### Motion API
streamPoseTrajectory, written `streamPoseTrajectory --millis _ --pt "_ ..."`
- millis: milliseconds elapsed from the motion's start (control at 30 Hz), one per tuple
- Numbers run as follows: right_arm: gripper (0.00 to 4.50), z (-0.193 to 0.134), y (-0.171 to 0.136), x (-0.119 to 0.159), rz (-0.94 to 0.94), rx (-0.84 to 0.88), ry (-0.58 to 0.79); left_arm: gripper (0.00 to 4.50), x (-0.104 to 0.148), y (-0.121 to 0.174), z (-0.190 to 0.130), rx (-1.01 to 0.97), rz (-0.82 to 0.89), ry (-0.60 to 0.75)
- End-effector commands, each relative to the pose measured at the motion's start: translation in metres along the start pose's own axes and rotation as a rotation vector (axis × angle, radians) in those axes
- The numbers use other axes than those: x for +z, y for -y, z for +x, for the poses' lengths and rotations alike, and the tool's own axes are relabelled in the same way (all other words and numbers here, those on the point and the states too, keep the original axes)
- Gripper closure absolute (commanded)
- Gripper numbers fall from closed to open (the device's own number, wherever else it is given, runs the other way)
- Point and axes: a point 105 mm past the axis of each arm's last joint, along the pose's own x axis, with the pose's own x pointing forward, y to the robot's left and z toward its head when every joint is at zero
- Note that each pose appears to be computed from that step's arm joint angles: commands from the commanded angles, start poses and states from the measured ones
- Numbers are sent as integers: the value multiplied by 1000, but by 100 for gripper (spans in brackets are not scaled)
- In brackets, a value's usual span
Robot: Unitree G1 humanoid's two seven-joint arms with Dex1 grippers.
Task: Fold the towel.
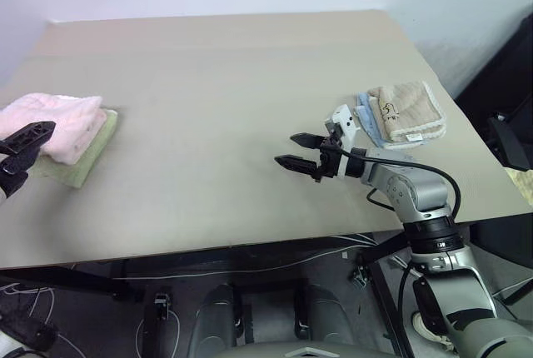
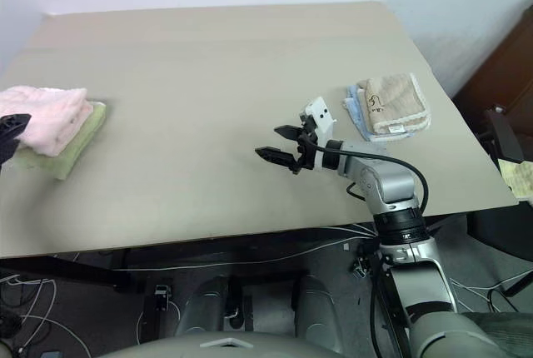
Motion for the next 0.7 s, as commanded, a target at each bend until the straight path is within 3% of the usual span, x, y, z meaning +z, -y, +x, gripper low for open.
streamPoseTrajectory --millis 33,133,267,433,700 --pt "0 -5 1 7 -38 -8 20 4 -14 19 -3 -64 105 -98" --pt "0 -7 2 4 -45 -15 3 4 -16 17 -3 -68 94 -100" --pt "0 -9 5 6 -51 -28 16 4 -22 45 2 -247 221 -23" --pt "0 -11 7 19 -109 -52 111 4 -59 72 24 -425 486 -68" --pt "0 -11 -6 27 -149 -17 211 4 -91 97 54 -686 744 31"
